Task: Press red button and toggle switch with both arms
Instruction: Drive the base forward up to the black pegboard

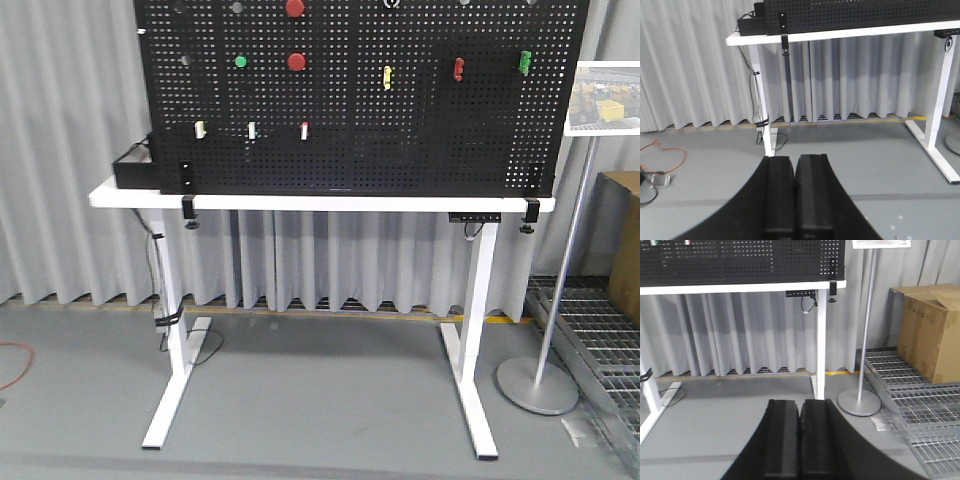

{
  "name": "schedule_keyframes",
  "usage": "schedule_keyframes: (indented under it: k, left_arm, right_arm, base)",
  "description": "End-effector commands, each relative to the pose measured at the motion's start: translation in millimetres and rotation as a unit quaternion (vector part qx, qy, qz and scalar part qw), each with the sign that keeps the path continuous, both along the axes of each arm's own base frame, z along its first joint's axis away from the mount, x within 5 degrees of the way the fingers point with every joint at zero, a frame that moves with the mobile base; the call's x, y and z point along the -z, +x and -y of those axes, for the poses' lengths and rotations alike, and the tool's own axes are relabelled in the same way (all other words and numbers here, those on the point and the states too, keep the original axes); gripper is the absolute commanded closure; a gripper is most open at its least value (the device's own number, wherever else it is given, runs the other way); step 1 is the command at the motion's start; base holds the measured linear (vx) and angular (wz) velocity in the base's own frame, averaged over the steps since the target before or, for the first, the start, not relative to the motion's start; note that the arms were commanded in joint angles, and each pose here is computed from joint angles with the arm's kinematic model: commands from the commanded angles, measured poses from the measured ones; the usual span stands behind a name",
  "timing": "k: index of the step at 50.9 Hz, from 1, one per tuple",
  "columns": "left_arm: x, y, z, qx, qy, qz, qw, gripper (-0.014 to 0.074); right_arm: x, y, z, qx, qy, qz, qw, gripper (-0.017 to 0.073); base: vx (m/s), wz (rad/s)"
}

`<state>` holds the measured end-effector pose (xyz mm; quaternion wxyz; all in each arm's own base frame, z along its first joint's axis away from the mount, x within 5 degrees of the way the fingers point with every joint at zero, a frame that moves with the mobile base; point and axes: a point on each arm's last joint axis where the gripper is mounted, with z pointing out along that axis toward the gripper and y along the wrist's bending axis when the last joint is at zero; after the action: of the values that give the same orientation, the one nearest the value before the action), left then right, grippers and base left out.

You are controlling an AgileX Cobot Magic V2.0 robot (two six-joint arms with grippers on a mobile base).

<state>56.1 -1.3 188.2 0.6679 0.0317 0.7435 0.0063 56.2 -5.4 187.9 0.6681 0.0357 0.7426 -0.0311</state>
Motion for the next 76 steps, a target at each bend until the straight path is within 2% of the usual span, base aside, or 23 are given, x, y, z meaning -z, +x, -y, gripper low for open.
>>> schedule_keyframes:
  k: [1,76]
  left_arm:
    - [1.4,0.4,0.8,0.004,-0.007,0.034,0.999,0.0592]
    - [1.4,0.4,0.8,0.004,-0.007,0.034,0.999,0.0592]
  right_arm:
    - [-4.6,-0.3,0.3,0.003,-0.009,0.044,0.999,0.0559]
    - [-4.5,-0.3,0.3,0.003,-0.009,0.043,0.999,0.0559]
  base:
    - [0.4,-0.09]
    - [0.44,-0.01]
